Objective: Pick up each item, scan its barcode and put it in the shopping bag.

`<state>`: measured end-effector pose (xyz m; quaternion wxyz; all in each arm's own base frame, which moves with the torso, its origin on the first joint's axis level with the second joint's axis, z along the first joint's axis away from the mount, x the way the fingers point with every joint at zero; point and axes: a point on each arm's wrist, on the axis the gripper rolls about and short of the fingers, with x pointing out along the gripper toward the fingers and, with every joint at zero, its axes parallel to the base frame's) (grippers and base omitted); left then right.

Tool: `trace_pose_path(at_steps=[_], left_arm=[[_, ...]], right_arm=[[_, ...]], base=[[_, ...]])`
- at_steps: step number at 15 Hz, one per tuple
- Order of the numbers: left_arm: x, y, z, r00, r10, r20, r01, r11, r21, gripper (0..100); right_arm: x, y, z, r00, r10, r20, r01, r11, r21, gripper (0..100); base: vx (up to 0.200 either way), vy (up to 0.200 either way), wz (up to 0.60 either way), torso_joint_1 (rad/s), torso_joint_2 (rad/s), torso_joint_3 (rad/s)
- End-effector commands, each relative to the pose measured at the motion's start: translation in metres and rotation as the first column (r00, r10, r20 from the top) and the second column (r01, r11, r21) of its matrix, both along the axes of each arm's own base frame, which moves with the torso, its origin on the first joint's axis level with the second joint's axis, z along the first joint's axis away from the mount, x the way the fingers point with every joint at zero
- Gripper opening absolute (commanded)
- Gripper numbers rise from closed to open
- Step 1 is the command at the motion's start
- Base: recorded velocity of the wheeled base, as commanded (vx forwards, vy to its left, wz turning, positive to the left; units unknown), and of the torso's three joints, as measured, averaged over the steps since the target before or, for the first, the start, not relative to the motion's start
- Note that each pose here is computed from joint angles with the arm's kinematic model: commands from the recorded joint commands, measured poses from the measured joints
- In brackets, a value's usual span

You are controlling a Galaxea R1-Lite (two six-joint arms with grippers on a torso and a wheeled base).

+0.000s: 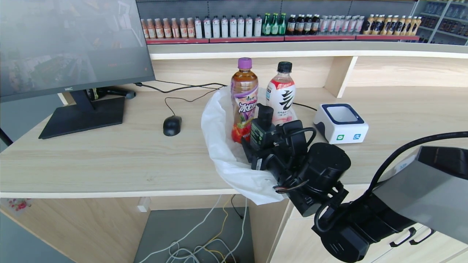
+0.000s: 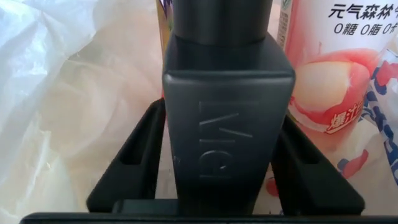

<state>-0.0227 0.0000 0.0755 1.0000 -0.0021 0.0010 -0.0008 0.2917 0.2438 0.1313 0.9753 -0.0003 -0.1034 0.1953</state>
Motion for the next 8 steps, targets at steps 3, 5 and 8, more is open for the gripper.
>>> trace_pose_path(at_steps=[3,5,8], left_arm=[[0.0,0.0,0.0,1.0,0.0,0.0,0.0,1.0,0.0,100],[0.0,0.0,0.0,1.0,0.0,0.0,0.0,1.0,0.0,100],[0.0,0.0,0.0,1.0,0.0,0.0,0.0,1.0,0.0,100]], right_arm=[[0.0,0.001,0.003,1.0,0.004,0.017,-0.004,1.0,0.02,100],[-0.001,0.0,0.006,1.0,0.002,0.026,-0.003,1.0,0.028,100],[-0.003,-0.003,0.012,0.999,-0.002,0.055,-0.001,0.999,0.05,100]], base=[[0.0,0.0,0.0,0.0,0.0,0.0],[0.0,0.0,0.0,0.0,0.0,0.0],[0.0,0.0,0.0,0.0,0.0,0.0]])
